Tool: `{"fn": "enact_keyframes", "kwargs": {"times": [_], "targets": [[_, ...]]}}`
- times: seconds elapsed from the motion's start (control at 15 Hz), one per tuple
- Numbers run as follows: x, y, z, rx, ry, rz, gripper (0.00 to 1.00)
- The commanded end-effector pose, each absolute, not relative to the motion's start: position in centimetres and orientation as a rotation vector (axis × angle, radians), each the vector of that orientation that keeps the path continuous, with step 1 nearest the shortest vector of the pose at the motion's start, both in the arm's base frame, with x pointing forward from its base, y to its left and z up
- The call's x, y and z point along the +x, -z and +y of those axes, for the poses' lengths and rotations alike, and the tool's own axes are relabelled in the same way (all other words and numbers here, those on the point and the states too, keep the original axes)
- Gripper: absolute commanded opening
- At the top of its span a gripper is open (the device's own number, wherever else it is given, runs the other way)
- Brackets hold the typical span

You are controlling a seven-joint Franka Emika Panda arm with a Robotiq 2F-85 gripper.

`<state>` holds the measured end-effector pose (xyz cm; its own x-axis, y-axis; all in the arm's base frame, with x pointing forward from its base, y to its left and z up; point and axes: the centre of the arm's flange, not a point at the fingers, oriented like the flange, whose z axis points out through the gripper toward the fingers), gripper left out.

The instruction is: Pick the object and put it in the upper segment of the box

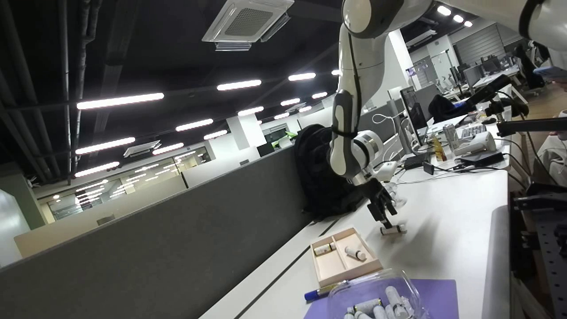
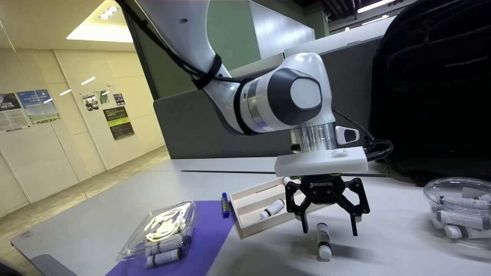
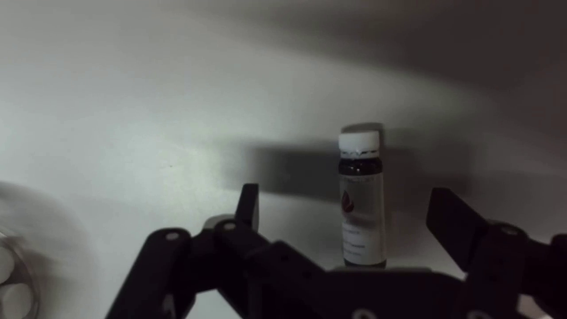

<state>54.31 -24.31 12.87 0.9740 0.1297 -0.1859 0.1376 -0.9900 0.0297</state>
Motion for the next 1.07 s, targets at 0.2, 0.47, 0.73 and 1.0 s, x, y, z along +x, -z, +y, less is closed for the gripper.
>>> {"fn": "enact_keyframes", "kwargs": {"times": [0.2,0.47,0.73,1.0], "targets": [[55.6,-11.9,-24.6,3.074,0.332,0.208,0.45],[55.7,-11.6,-24.4,3.078,0.348,0.217,0.17],[55.7,-11.7,-24.3,3.085,0.361,0.220,0.07],[55.8,-13.1,-23.3,3.105,0.326,0.253,0.07]]}}
